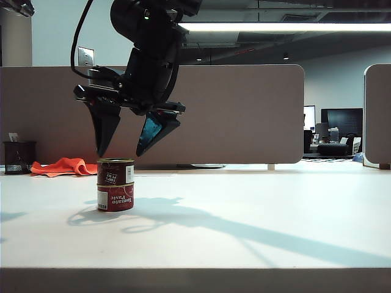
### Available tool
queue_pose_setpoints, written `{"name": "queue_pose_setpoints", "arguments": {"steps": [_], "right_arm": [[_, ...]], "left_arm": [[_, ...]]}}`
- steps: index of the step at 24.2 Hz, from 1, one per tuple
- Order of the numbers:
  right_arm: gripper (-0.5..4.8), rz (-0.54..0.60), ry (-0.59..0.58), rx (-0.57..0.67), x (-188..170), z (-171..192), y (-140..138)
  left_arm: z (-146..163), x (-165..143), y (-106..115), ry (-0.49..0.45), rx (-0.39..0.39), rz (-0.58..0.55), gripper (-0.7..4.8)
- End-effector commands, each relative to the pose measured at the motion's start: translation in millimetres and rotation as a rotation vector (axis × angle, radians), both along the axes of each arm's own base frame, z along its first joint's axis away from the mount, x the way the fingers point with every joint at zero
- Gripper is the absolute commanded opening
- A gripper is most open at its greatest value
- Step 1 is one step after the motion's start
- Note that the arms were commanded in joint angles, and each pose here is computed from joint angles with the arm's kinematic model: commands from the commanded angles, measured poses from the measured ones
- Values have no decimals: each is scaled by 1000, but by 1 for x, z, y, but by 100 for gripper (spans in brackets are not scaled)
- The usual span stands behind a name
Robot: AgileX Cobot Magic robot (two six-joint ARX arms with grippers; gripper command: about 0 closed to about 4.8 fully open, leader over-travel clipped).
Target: Stack a can of tomatoes on the right onto the can of tomatoes on the left.
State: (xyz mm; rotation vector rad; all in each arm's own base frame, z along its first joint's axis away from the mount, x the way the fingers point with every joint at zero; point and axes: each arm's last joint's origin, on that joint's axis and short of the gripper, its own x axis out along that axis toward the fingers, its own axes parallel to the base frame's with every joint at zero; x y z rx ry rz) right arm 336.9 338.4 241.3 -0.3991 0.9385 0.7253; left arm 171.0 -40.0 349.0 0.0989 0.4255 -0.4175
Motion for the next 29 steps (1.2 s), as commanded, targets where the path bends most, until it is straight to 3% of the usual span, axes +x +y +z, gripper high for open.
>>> {"name": "queue_pose_setpoints", "arguments": {"steps": [1, 4, 6, 10, 12, 14, 16, 22, 29], "right_arm": [[366, 1, -36, 36, -1, 16, -2], [320, -12, -75, 70, -2, 37, -11], [226, -33, -132, 118, -6, 70, -27], [109, -90, -214, 157, -17, 117, -58], [82, -118, -243, 165, -23, 136, -74], [62, -157, -274, 186, -33, 162, -102], [3, -199, -296, 195, -44, 183, -130], [-3, -302, -362, 187, -77, 207, -183], [-3, -410, -440, 124, -136, 206, -231]], "left_arm": [[3, -1, 0, -13, -1, 3, 26], [3, -1, 0, -13, -1, 3, 26], [3, -1, 0, -14, -1, 3, 26], [3, -1, 0, -13, -1, 3, 25], [3, -1, 0, -13, -1, 4, 25], [3, -1, 0, -11, -13, 9, 20], [4, -2, 0, -3, -48, 33, -6], [10, -17, -4, -71, 24, 40, -6], [19, -40, -1, -148, -1, 18, -6]]}}
